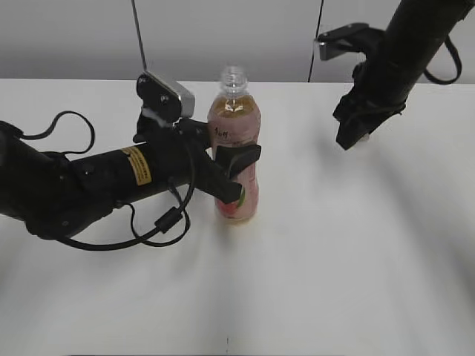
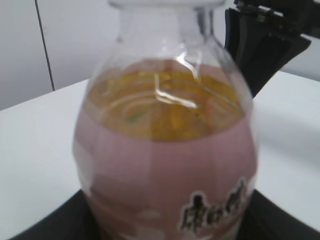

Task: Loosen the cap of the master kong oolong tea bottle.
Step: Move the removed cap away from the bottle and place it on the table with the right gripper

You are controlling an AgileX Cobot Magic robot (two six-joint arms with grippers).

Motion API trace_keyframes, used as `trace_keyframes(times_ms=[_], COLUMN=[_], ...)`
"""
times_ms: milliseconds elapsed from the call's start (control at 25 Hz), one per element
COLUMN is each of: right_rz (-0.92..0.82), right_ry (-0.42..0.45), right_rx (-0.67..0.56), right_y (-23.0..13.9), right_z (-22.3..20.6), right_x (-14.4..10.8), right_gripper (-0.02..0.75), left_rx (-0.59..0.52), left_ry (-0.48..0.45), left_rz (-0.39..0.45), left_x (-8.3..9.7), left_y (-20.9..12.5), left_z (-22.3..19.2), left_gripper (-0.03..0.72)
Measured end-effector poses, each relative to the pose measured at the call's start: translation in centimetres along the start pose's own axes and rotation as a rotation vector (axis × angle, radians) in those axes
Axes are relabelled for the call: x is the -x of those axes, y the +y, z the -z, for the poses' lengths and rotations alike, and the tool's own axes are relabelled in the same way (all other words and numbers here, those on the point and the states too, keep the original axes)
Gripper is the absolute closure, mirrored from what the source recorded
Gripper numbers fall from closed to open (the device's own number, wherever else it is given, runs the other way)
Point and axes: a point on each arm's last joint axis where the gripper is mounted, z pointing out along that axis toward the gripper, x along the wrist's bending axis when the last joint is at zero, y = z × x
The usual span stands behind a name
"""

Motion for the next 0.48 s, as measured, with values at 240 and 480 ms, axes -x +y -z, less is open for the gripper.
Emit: trace_keyframes(times_ms=[240,480], right_rz=[-0.056,-0.099], right_ry=[0.066,0.082], right_rx=[-0.133,-0.187], right_y=[-0.8,-1.5], right_z=[-6.3,-9.2], right_x=[0.7,1.0], right_gripper=[0.465,0.465], left_rx=[-0.017,-0.015], left_ry=[0.003,0.005], left_rz=[0.013,0.015], left_x=[-0.1,-0.1], left_y=[-0.8,-0.9], left_z=[-0.2,-0.2], left_gripper=[0.299,0.299])
